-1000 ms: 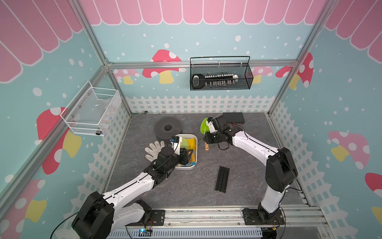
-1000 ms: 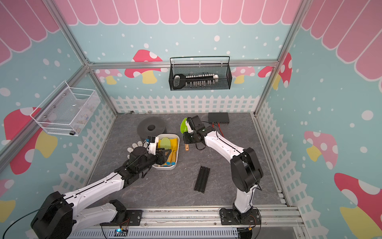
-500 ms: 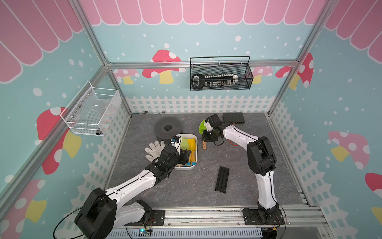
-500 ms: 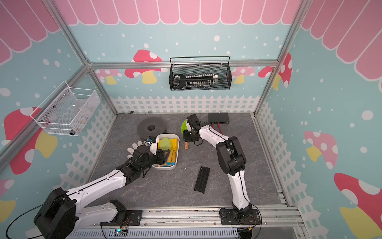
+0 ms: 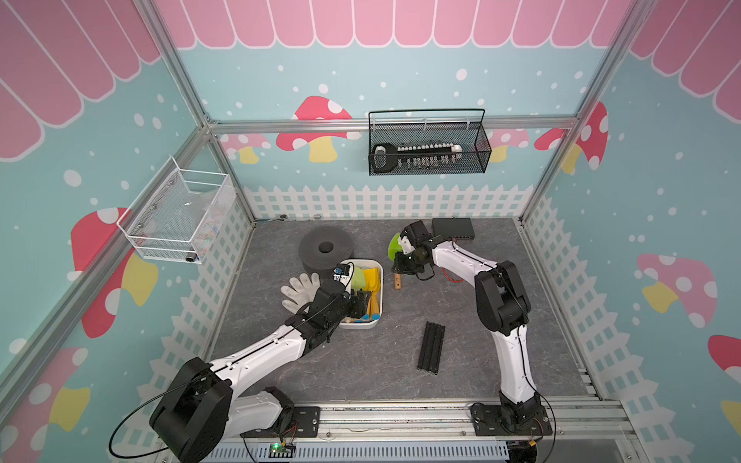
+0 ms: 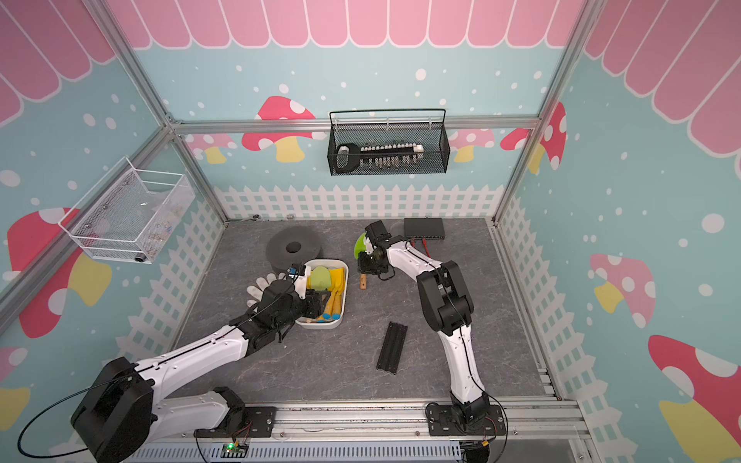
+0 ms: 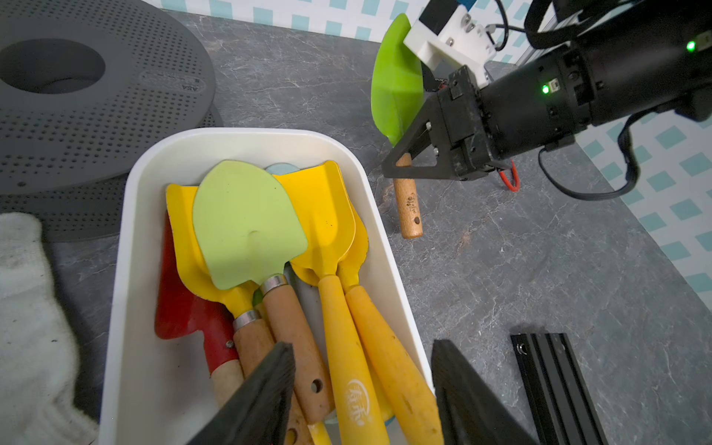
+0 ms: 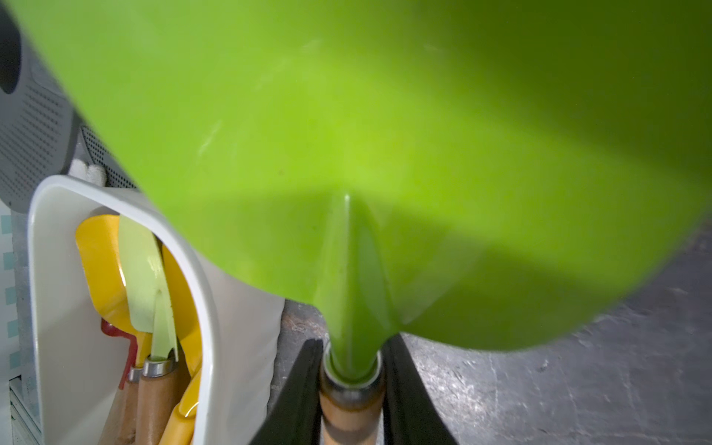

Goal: Take the shovel out of the storage box
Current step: Place the shovel at the center of the board.

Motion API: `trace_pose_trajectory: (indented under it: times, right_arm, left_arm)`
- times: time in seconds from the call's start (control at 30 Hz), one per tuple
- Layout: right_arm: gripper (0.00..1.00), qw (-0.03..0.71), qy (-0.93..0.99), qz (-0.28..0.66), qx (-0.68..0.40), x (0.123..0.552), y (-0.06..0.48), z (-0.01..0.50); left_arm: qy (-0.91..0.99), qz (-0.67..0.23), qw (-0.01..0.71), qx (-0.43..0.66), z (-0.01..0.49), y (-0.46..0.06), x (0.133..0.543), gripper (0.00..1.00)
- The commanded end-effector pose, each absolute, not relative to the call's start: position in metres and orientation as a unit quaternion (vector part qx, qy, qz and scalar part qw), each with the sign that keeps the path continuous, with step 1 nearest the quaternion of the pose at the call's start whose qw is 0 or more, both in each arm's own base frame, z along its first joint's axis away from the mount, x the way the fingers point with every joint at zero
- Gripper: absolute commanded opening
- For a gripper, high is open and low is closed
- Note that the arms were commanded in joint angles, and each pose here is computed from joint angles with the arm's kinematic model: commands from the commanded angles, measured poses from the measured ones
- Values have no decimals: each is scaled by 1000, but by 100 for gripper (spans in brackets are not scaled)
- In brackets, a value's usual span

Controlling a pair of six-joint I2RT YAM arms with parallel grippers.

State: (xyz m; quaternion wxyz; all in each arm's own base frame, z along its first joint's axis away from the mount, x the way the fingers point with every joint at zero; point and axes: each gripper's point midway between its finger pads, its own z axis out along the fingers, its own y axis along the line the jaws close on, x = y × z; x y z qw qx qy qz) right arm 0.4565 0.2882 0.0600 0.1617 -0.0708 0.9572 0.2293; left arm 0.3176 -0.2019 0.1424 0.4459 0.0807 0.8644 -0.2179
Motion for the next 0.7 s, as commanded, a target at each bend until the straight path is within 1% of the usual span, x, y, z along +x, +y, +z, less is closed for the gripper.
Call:
trace_pose_trajectory:
  times: [0.0,0.23,0.67]
  right_arm:
    - [25,151,956,242,-64,458,294,55]
    - [26,136,958,247,-51,456,296,39]
    - [35,131,960,246,-29,464,298,16]
  left_arm:
    - [862,-214,451,88,150,-204,321,61]
    - [863,-216,448,88,149,-206,320,61]
    - [866,-215,443,89,143,-207,322,61]
